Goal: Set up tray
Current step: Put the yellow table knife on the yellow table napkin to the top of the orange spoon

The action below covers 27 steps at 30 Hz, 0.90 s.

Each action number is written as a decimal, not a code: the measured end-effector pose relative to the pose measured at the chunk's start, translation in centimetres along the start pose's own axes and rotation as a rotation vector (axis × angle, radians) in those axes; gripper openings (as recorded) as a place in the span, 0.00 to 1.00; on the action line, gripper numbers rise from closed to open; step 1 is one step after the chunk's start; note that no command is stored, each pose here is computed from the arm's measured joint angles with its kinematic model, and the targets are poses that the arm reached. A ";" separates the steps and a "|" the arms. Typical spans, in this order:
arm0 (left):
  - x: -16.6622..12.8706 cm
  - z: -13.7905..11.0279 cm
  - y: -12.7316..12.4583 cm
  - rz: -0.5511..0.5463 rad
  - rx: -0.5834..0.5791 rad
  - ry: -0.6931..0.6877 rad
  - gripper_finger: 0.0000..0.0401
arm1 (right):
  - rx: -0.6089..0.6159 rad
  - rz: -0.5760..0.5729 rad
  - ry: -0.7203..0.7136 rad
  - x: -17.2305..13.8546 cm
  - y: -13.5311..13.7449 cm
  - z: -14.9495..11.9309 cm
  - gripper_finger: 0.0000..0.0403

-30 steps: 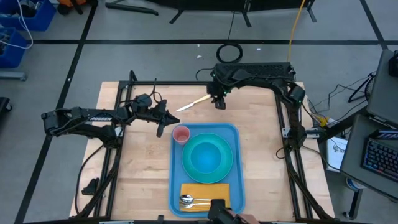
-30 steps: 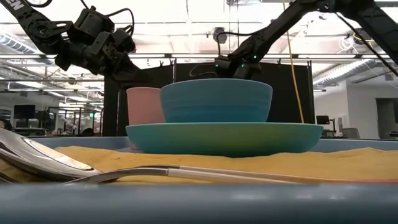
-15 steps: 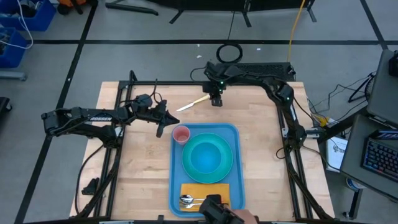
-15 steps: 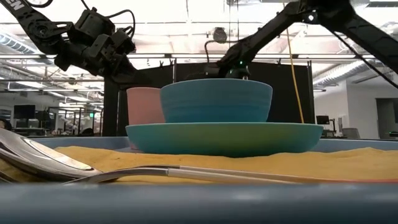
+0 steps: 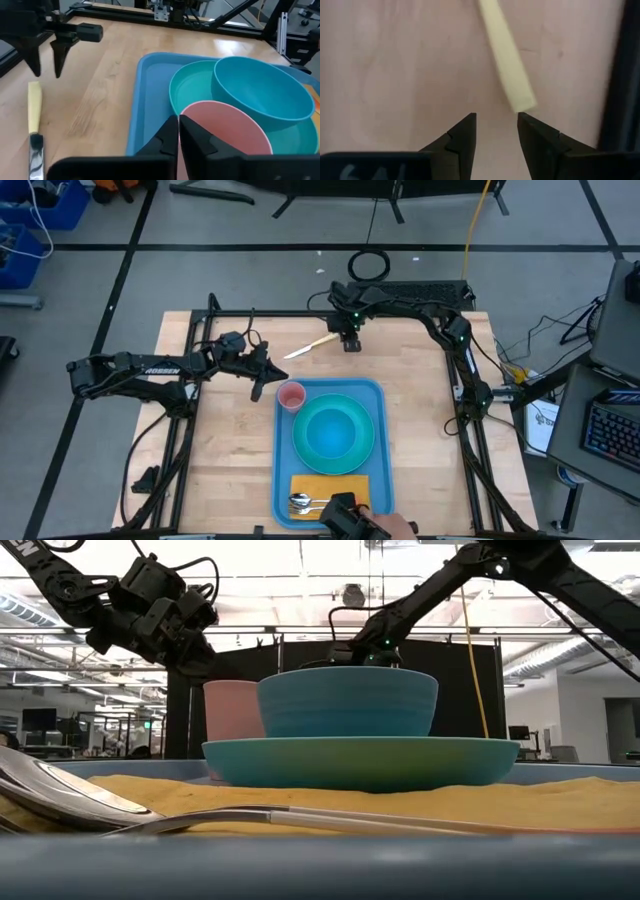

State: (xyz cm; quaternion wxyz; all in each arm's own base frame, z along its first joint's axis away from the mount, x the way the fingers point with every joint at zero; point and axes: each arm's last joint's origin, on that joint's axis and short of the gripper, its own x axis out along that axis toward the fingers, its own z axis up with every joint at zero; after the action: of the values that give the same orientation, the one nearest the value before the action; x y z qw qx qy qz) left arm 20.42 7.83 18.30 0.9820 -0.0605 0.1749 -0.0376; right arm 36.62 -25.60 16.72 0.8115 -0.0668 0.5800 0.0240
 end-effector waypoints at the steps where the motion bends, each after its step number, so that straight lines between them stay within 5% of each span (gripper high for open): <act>1: 0.0 0.0 0.0 0.000 0.000 0.000 0.03 | -0.003 -0.016 0.002 0.0 -0.1 0.0 0.34; 19: 0.0 0.0 0.0 0.000 0.003 0.000 0.02 | -0.032 -0.076 -0.046 -0.3 -0.6 0.6 0.50; 27: 0.0 0.0 0.0 0.000 0.005 0.000 0.06 | -0.032 -0.076 -0.048 0.2 -0.7 0.6 0.50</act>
State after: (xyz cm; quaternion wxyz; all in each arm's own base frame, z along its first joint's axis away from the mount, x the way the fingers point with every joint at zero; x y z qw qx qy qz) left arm 20.42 7.83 18.30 0.9821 -0.0582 0.1750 -0.0382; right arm 37.34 -26.19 16.74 0.8243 -0.1013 0.5571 0.0040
